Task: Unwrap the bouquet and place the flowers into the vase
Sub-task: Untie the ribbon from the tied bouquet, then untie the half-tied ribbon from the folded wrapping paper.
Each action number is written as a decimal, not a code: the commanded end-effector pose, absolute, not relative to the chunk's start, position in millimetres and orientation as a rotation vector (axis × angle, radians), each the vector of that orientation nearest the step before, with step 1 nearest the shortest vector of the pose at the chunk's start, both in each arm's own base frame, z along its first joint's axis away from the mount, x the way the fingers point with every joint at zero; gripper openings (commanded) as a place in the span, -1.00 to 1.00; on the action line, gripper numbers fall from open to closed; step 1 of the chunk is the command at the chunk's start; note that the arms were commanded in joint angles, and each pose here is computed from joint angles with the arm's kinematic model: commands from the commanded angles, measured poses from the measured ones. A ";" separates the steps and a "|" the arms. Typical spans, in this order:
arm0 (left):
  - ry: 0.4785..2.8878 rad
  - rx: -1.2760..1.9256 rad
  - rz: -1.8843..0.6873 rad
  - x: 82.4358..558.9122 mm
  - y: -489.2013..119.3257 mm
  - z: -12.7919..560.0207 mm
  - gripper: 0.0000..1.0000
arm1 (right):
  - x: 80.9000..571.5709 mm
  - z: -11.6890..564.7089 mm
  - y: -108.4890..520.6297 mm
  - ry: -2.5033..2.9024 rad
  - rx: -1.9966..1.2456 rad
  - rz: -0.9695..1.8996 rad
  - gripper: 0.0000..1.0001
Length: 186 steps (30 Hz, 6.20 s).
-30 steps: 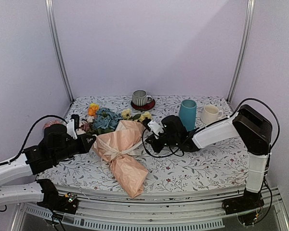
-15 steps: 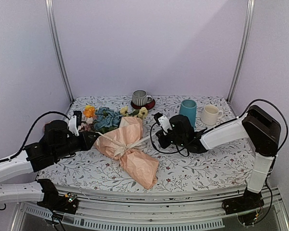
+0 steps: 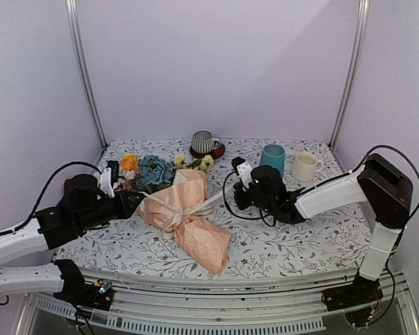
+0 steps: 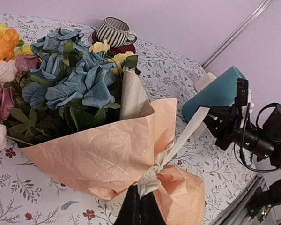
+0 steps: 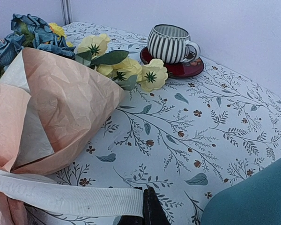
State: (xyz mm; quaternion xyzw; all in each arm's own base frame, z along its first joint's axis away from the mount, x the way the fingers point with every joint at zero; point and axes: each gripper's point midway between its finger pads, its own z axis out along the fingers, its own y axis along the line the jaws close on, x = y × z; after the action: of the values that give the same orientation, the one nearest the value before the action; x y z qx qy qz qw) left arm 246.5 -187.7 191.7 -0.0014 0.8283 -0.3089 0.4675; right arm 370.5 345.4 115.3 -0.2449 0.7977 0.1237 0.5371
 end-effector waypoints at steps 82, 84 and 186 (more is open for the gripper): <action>1.762 0.169 -0.599 272.2 -187.0 365.5 -1.00 | 387.0 174.2 215.6 1.774 -0.085 0.158 -0.96; 1.755 0.163 -0.593 270.1 -183.5 368.6 -1.00 | 387.3 174.3 213.1 1.773 -0.079 0.155 -0.96; 1.583 -0.358 -0.326 182.4 -7.1 375.4 0.43 | 304.6 311.1 28.5 1.392 0.404 -0.194 0.49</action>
State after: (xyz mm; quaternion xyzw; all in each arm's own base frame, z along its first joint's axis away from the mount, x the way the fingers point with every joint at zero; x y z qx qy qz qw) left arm 162.5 34.2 380.9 -0.2499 0.6766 -0.1300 0.6803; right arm 309.1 32.8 294.8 0.2145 0.6287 -0.0603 0.7451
